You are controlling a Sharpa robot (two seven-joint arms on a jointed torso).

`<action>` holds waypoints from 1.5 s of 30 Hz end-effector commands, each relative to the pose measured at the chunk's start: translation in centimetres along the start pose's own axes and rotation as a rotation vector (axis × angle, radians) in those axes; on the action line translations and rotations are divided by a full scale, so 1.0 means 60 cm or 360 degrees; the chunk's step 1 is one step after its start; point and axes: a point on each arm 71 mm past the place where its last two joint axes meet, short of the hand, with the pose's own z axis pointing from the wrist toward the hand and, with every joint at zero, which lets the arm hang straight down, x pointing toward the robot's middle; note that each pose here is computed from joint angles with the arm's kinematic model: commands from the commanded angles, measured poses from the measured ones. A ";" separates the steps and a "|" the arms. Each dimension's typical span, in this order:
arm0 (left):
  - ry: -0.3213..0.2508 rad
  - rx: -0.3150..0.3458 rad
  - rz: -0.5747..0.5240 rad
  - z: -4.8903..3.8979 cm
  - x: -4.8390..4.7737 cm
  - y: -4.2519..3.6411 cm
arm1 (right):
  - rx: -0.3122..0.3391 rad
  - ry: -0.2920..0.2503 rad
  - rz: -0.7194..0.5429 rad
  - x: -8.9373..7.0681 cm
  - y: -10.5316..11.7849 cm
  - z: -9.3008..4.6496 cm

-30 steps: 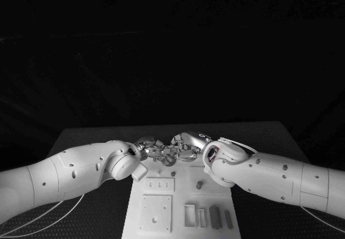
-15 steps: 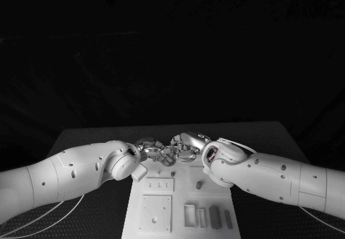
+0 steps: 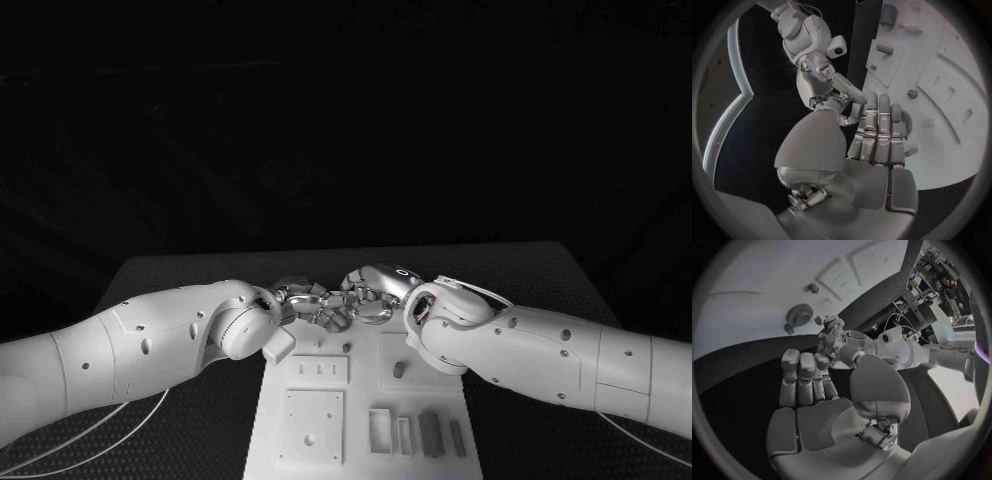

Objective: Assemble the parts on the task board

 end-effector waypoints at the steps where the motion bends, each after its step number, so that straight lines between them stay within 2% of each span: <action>1: 0.0076 0.0071 -0.0029 0.001 0.010 -0.013 | -0.0020 0.0056 -0.0015 0.010 0.004 -0.001; 24: 0.0073 0.0089 -0.0098 -0.001 0.003 -0.011 | -0.0011 0.0065 -0.0016 0.011 0.000 -0.001; 45: 0.0118 0.0070 -0.0095 -0.004 -0.002 -0.007 | -0.0006 0.0067 -0.0016 0.012 -0.002 -0.001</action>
